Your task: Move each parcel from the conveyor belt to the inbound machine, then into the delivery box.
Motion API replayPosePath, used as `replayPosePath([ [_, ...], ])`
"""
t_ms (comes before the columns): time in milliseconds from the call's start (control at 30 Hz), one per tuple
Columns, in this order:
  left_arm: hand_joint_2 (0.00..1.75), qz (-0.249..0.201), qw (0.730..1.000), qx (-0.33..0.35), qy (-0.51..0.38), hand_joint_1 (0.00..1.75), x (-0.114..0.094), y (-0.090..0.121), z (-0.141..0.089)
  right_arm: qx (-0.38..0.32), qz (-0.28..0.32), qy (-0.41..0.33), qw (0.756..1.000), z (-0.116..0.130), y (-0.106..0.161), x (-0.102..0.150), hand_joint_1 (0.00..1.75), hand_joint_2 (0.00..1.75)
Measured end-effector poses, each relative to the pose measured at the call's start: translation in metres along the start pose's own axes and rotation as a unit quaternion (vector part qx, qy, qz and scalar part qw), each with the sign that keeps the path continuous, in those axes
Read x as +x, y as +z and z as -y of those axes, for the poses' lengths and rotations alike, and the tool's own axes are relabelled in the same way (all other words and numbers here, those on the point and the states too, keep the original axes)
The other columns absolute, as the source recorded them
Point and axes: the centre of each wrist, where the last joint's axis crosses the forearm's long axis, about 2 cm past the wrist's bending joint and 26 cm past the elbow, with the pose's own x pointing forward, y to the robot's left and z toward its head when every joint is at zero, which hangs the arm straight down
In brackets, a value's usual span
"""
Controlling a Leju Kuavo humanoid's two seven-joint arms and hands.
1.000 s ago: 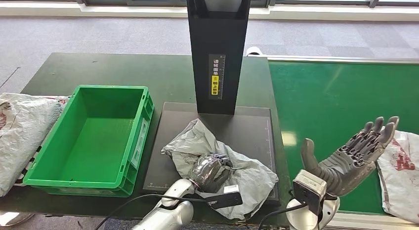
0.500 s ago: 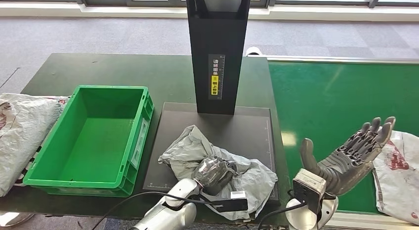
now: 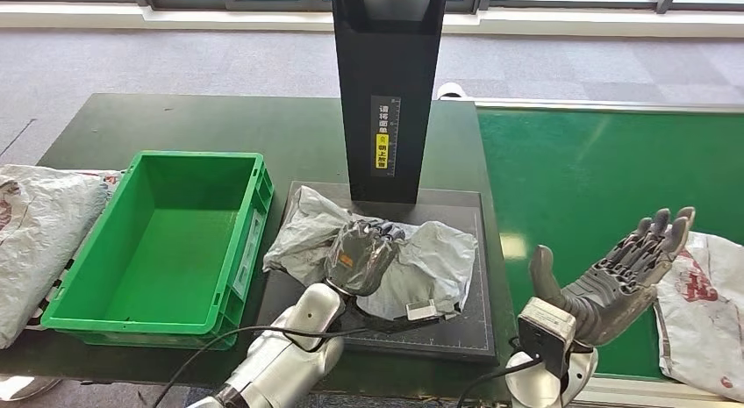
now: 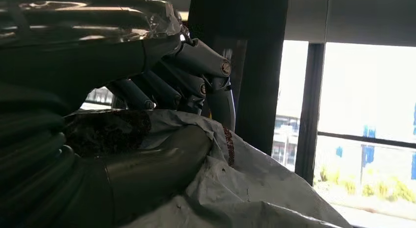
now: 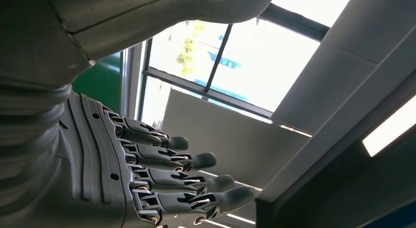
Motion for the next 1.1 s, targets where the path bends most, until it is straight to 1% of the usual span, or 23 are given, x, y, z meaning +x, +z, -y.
replayPosePath([
  [67, 1.75, 0.0, 1.0, 0.023, -0.013, 1.75, -0.004, -0.008, -0.009, 0.002, -0.002, 0.0, 1.0, -0.001, 0.001, -0.001, 0.0, 1.75],
  [167, 1.75, -0.002, 0.999, 0.042, -0.017, 1.75, -0.007, -0.014, -0.016, 0.004, -0.004, 0.0, 1.0, -0.001, 0.002, -0.002, 0.0, 1.75],
  [500, 1.75, -0.005, 0.998, 0.064, -0.025, 1.75, -0.01, -0.019, -0.025, 0.007, -0.008, 0.001, 1.0, -0.002, 0.004, -0.003, 0.0, 1.75],
  [567, 1.75, -0.023, 0.997, 0.071, -0.032, 1.75, -0.013, -0.021, -0.028, 0.008, -0.009, 0.001, 1.0, -0.002, 0.004, -0.003, 0.0, 1.75],
  [667, 1.75, -0.069, 0.993, 0.091, -0.042, 1.75, -0.02, -0.025, -0.037, 0.009, -0.01, 0.001, 1.0, -0.003, 0.005, -0.003, 0.0, 1.75],
  [800, 1.75, -0.099, 0.987, 0.115, -0.061, 1.75, -0.029, -0.029, -0.049, 0.009, -0.009, 0.002, 1.0, -0.002, 0.005, -0.003, 0.0, 1.75],
  [867, 1.75, -0.113, 0.983, 0.129, -0.07, 1.75, -0.036, -0.029, -0.053, 0.008, -0.01, 0.001, 1.0, -0.002, 0.005, -0.003, 0.0, 1.75],
  [933, 1.75, -0.139, 0.977, 0.141, -0.078, 1.75, -0.047, -0.027, -0.057, 0.006, -0.013, 0.0, 1.0, -0.001, 0.006, -0.003, 0.0, 1.75],
  [1000, 1.75, -0.163, 0.972, 0.149, -0.086, 1.75, -0.064, -0.021, -0.06, 0.004, -0.016, 0.001, 1.0, 0.002, 0.008, -0.003, 0.0, 1.75],
  [1100, 1.75, -0.189, 0.965, 0.157, -0.092, 1.75, -0.097, -0.01, -0.067, 0.0, -0.019, 0.003, 1.0, 0.007, 0.011, -0.002, 0.0, 1.75],
])
